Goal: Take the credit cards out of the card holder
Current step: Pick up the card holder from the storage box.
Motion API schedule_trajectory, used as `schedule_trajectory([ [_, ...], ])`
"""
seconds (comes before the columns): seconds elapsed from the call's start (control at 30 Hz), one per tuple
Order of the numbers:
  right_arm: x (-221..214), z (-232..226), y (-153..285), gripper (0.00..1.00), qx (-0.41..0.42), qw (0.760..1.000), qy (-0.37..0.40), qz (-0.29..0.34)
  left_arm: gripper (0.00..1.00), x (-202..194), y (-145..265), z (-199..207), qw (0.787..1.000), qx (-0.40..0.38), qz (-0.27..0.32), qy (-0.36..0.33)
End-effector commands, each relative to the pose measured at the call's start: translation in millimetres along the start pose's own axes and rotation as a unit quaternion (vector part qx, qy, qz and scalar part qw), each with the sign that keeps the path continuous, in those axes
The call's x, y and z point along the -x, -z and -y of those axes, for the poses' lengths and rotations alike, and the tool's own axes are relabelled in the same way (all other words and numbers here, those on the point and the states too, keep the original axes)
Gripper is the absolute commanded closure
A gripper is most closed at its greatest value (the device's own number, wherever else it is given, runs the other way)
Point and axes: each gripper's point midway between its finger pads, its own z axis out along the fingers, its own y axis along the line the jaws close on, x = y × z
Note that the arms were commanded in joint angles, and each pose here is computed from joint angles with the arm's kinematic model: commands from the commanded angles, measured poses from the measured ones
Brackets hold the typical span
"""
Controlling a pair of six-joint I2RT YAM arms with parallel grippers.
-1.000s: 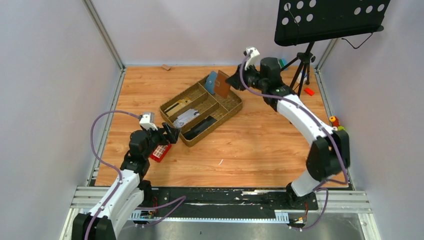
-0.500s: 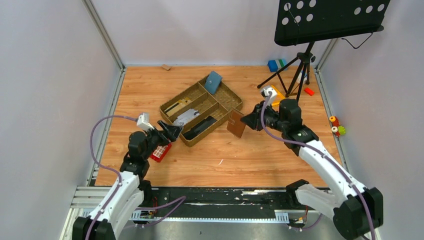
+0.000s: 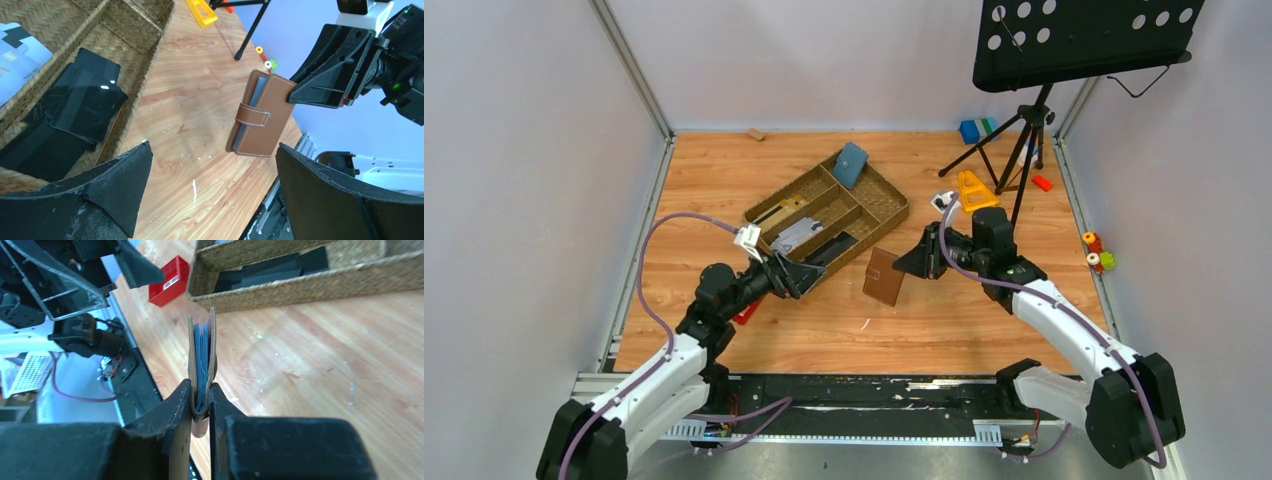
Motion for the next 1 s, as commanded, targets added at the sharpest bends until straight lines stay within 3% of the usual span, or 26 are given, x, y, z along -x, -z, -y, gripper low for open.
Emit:
schedule_trajectory([
  [0.0,26.2,-37.9,0.4,1.0,0.088,0.996,0.01,0.02,0.0,11.3,-13.1,30.4,0.996,-0.059,-0.004,-0.06],
  [0.5,30.2,-74.9,9.7,1.0,0.162,0.986,0.028,0.022,0.0,-19.4,-30.2,72.8,0.982,-0.152,-0.053,-0.096],
  [0.7,29.4,-68.7,5.7,1.0,0.146,0.989,0.023,0.02,0.0,-16.5,-34.0,78.0,0.98,-0.165,-0.046,-0.099],
  [0.83,25.1,-39.8,-1.8,1.0,0.074,0.997,0.019,0.017,0.0,-15.6,-32.3,73.8,0.978,-0.155,-0.047,-0.131],
  [0.97,24.6,-49.9,-3.5,1.0,0.113,0.993,0.023,0.011,0.0,-17.2,-32.8,80.0,0.973,-0.173,-0.067,-0.137],
])
